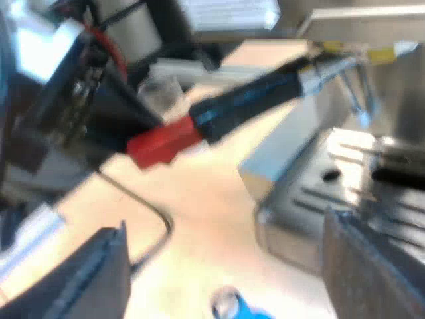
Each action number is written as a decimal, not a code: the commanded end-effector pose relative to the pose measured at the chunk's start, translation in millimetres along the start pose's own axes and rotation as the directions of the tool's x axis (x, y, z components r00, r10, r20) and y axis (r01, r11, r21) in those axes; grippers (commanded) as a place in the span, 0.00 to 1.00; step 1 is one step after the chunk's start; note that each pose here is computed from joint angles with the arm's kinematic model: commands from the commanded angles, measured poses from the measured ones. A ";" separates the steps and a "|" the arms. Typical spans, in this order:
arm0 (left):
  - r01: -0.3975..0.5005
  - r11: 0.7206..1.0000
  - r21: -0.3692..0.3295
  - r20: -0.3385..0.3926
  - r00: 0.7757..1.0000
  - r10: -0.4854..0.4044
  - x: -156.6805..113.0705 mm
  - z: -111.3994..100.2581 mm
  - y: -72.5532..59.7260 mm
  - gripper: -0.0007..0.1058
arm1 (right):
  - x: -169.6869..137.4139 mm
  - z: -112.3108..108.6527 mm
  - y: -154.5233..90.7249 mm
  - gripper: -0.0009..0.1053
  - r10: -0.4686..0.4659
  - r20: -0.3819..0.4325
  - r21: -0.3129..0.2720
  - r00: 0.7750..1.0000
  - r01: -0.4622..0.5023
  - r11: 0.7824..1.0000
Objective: Put the handle in the coffee machine
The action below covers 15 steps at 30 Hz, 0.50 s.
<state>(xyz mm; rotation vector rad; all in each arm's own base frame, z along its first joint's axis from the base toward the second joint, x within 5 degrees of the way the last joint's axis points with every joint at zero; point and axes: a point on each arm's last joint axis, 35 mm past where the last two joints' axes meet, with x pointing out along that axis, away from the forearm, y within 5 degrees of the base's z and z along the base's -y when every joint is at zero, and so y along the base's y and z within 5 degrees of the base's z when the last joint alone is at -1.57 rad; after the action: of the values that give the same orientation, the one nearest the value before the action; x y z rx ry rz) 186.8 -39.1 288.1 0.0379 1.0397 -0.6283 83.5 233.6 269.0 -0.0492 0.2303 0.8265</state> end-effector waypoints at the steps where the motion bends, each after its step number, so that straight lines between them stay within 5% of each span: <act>1: 0.021 1.000 -0.014 -0.011 1.000 -0.021 2.7 -4.0 -5.5 0.01 | -23.2 -3.9 -10.7 0.63 0.014 -0.145 -0.053 0.989 -0.022 0.998; 6: -0.021 0.998 0.063 -0.053 0.998 0.024 10.8 -6.2 -20.2 0.01 | -50.4 5.9 -21.3 0.63 0.032 -0.157 -0.052 0.987 -0.041 0.998; 15: 0.001 0.989 0.150 -0.004 1.000 0.000 17.8 3.0 -39.9 0.01 | -64.5 12.2 -27.0 0.63 0.023 -0.199 -0.029 0.980 -0.029 0.999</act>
<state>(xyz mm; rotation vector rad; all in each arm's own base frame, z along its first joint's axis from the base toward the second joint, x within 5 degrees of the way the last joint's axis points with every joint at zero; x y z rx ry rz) 177.8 -75.4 283.8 0.2072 1.0151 -0.6255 63.3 172.0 289.3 -0.1680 0.4033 0.8527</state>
